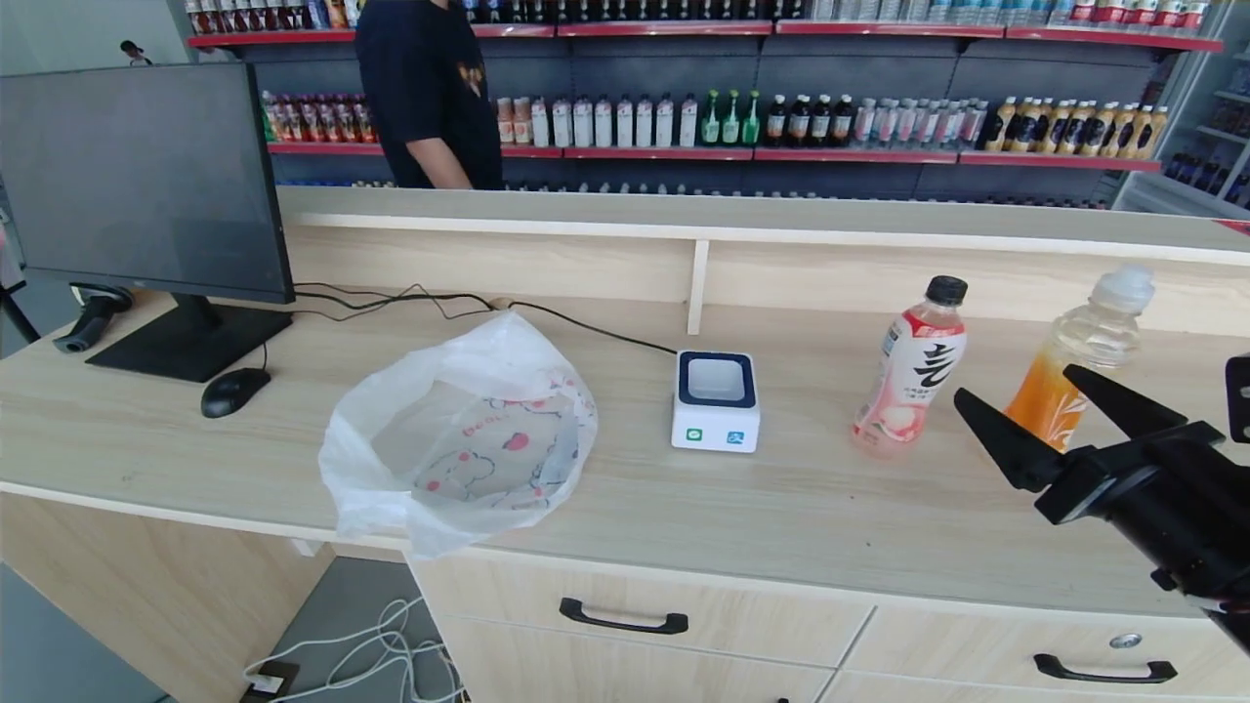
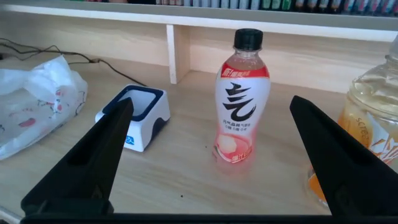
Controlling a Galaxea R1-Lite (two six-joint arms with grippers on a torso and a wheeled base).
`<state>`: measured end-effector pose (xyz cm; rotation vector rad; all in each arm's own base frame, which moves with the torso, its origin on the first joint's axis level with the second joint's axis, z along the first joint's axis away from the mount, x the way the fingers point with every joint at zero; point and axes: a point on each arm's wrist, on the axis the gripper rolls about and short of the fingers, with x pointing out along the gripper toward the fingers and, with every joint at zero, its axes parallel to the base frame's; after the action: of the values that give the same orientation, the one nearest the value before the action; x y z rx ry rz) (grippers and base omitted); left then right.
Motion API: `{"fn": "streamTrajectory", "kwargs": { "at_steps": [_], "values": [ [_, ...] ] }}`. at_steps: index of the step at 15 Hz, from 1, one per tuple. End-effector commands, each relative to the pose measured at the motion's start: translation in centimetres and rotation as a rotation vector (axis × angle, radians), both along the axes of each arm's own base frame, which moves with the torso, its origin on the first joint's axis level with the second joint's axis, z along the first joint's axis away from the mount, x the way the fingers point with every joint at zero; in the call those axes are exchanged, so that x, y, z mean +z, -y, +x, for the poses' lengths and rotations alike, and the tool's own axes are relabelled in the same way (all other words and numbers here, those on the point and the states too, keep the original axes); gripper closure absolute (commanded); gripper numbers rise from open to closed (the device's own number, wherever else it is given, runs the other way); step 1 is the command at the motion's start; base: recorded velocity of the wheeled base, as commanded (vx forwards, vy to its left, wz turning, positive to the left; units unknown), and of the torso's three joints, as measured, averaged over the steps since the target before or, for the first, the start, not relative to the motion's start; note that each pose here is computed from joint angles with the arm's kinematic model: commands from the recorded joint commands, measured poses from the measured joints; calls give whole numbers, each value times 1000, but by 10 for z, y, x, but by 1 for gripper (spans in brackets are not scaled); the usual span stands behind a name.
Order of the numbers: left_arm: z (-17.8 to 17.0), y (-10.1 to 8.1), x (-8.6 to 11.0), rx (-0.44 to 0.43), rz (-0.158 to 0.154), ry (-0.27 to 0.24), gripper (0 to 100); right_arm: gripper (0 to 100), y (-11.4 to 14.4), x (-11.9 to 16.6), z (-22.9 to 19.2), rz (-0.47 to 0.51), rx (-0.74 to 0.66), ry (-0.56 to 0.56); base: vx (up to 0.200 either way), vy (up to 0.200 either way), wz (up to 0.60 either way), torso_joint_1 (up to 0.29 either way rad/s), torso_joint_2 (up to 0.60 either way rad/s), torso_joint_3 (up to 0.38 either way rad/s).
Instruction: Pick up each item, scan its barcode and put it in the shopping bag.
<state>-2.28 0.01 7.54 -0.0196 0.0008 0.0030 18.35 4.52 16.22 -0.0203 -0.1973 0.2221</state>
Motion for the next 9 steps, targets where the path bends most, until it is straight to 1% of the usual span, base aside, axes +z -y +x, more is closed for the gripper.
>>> {"fn": "streamTrajectory", "kwargs": {
  "at_steps": [1, 2, 5, 6, 9],
  "values": [
    [0, 0, 0, 2, 0, 1, 0, 0, -1, 3, 0, 4, -24, 15, 0, 0, 0, 0, 0, 0],
    [0, 0, 0, 2, 0, 1, 0, 0, -4, 4, 1, 4, -32, 19, 0, 0, 0, 0, 0, 0],
    [0, 0, 0, 2, 0, 1, 0, 0, -26, 6, 0, 43, -84, 14, 0, 0, 0, 0, 0, 0],
    [0, 0, 0, 2, 0, 2, 0, 0, -27, 3, 0, 43, -119, -4, 0, 0, 0, 0, 0, 0],
    [0, 0, 0, 2, 0, 2, 0, 0, -29, -2, 8, 7, -141, -23, 0, 0, 0, 0, 0, 0]
  ]
}}
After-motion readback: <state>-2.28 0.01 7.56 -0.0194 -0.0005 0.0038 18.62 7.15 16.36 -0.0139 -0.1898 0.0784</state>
